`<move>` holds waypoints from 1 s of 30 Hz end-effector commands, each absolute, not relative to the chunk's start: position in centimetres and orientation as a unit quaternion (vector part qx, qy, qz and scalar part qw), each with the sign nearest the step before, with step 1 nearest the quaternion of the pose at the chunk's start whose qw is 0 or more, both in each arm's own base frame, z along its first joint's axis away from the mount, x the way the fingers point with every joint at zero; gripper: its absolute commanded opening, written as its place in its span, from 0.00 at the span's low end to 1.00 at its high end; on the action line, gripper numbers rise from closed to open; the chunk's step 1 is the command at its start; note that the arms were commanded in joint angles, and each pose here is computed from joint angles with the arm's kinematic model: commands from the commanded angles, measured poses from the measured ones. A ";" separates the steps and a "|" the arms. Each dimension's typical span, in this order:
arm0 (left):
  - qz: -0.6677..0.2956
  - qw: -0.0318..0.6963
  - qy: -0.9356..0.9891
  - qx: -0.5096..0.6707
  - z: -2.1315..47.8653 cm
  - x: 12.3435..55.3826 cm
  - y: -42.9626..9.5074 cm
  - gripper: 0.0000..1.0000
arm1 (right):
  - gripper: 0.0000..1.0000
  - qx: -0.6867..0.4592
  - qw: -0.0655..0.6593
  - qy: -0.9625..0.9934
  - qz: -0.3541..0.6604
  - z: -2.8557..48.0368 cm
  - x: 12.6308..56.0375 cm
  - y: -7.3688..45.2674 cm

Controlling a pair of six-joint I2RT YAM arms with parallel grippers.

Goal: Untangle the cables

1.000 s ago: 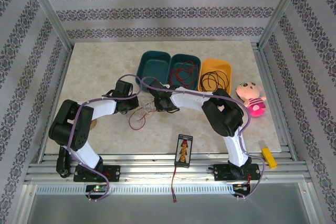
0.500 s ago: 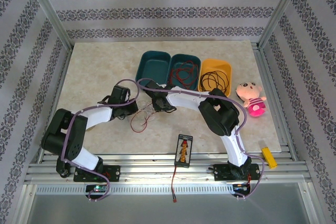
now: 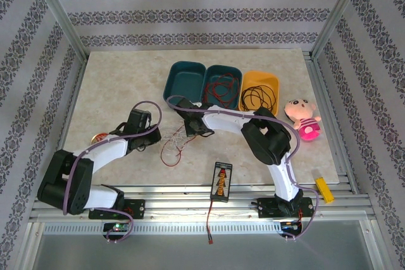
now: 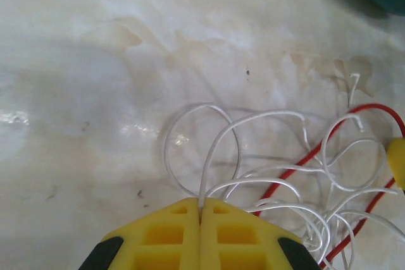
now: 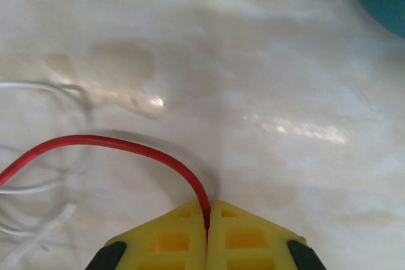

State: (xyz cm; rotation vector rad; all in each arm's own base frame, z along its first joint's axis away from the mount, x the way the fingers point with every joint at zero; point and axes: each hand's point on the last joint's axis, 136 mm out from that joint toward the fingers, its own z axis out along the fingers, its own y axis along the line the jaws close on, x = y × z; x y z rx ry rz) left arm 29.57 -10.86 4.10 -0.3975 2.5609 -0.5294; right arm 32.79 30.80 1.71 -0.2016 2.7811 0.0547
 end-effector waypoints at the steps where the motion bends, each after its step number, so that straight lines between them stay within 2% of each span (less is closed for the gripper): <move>1: -0.147 0.248 0.942 -0.170 3.4 28.2 -8.1 0.00 | 0.00 -0.048 0.200 0.979 0.001 4.1 32.9 28.4; 16: -0.114 0.269 0.933 -0.211 4.1 27.1 -4.6 0.00 | 0.00 -0.006 0.295 0.956 -0.001 12.9 33.5 23.5; 30: -0.111 0.263 0.934 -0.213 3.5 27.2 -4.3 0.00 | 0.00 0.032 0.433 0.901 -0.004 24.7 32.9 16.6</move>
